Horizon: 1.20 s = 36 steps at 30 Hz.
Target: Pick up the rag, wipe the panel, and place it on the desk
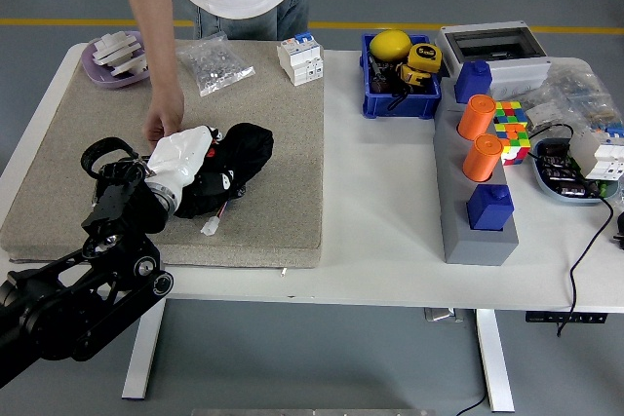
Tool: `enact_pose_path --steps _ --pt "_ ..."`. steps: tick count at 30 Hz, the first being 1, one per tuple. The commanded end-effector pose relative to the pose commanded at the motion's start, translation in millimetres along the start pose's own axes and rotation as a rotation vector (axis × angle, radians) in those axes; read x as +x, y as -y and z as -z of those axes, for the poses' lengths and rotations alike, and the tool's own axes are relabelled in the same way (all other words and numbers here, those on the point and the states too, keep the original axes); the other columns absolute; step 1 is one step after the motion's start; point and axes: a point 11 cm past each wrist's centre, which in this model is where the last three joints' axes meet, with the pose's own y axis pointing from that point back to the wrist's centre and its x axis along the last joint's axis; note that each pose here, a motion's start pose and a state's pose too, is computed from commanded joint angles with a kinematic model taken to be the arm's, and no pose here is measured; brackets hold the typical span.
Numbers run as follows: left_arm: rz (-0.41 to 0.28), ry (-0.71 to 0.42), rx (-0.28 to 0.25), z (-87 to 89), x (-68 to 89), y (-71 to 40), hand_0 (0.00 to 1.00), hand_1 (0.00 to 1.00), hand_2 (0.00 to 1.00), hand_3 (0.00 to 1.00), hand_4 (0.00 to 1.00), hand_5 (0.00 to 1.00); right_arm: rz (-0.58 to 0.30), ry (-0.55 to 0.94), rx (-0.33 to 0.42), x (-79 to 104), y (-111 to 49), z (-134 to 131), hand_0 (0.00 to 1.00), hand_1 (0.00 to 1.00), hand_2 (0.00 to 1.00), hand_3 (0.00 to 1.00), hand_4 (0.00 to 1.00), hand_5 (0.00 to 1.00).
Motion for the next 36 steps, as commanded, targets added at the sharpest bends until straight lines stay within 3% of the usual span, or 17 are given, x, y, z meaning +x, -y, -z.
enact_pose_path --steps 36 --pt "-0.123 -0.028 0.292 115.8 39.4 -2.1 0.216 0.182 0.520 0.543 0.435 0.002 -0.004 0.011 0.001 1.9 0.0 -2 0.732 0.506 0.650 0.603 0.998 0.599"
